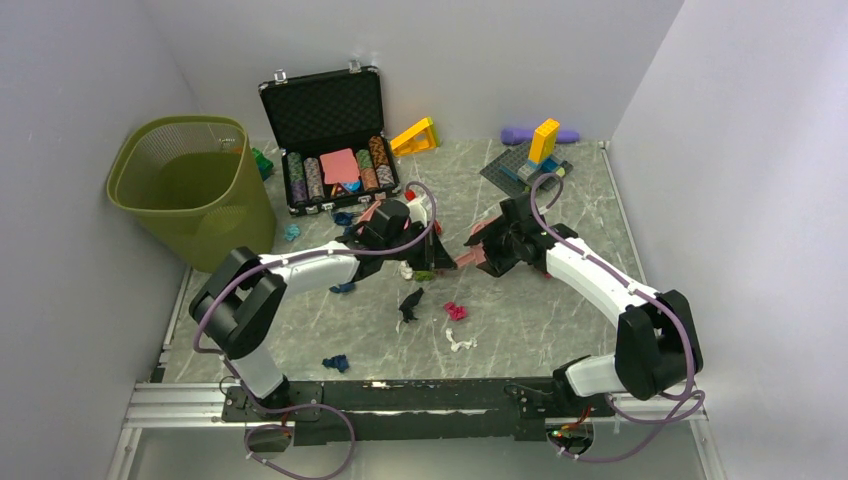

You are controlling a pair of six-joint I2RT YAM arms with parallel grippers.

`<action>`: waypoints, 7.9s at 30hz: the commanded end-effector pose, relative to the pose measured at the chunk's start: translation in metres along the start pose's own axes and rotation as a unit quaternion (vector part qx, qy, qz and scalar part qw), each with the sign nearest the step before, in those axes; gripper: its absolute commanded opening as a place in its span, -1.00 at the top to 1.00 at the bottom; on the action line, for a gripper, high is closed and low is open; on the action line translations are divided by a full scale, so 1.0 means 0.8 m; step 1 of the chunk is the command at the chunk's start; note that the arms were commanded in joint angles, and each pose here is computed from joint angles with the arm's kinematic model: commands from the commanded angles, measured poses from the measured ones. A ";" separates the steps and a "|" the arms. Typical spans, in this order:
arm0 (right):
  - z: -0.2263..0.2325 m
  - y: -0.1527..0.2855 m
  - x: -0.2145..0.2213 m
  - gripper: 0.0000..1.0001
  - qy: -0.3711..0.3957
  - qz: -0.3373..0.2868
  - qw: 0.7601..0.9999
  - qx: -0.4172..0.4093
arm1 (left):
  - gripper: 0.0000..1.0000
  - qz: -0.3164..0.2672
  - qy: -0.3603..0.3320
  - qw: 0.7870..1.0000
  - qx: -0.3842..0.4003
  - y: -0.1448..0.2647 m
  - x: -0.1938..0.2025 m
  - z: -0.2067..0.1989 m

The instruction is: Sweep away the paper scraps from the table

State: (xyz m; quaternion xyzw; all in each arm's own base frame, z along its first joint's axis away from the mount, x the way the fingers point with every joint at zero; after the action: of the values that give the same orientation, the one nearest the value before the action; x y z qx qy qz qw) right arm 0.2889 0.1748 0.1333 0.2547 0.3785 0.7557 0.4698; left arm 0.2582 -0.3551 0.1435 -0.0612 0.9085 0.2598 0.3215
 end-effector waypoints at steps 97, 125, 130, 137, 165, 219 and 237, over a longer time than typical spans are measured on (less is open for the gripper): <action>0.014 0.087 0.010 1.00 0.003 0.101 0.991 0.085 | -0.16 -0.095 -0.524 0.833 -0.152 0.041 -0.049 -0.068; 0.014 0.092 -0.008 1.00 -0.020 0.054 0.995 0.084 | -0.29 -0.053 -0.517 0.850 -0.080 0.044 -0.008 -0.093; 0.014 0.095 -0.006 1.00 -0.022 0.056 0.995 0.081 | -0.27 -0.047 -0.519 0.849 -0.087 0.031 -0.007 -0.088; 0.015 0.096 -0.006 1.00 -0.022 0.056 0.995 0.080 | -0.07 -0.054 -0.518 0.845 -0.123 0.024 -0.014 -0.076; 0.037 0.118 -0.028 -0.99 0.057 0.008 0.998 -0.010 | 1.00 -0.052 -0.478 0.862 -0.164 0.030 -0.021 -0.066; 0.139 -0.076 0.242 -0.35 0.233 -0.112 0.965 -0.043 | 1.00 -0.187 -0.185 0.810 -0.525 0.429 -0.032 0.030; 0.028 0.132 0.187 -0.45 0.499 -0.076 0.804 -0.315 | 1.00 -0.162 0.048 0.935 -0.311 0.270 -0.090 -0.027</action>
State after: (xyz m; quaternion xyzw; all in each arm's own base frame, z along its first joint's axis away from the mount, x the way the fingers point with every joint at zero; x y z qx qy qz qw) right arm 0.1975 0.2760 0.2034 -0.2094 0.3629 0.8324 0.3627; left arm 0.2260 -0.1414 0.2688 -0.2813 0.6988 0.5566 0.3502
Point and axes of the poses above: each gripper's point midway between its finger pads, its own y axis back along the fingers, its own z axis along the line the jaws close on, x = y × z, the point moved 3 cm from there along y, back along the fingers, and after that the axes turned 11 degrees about -y, right-handed, at the moved point
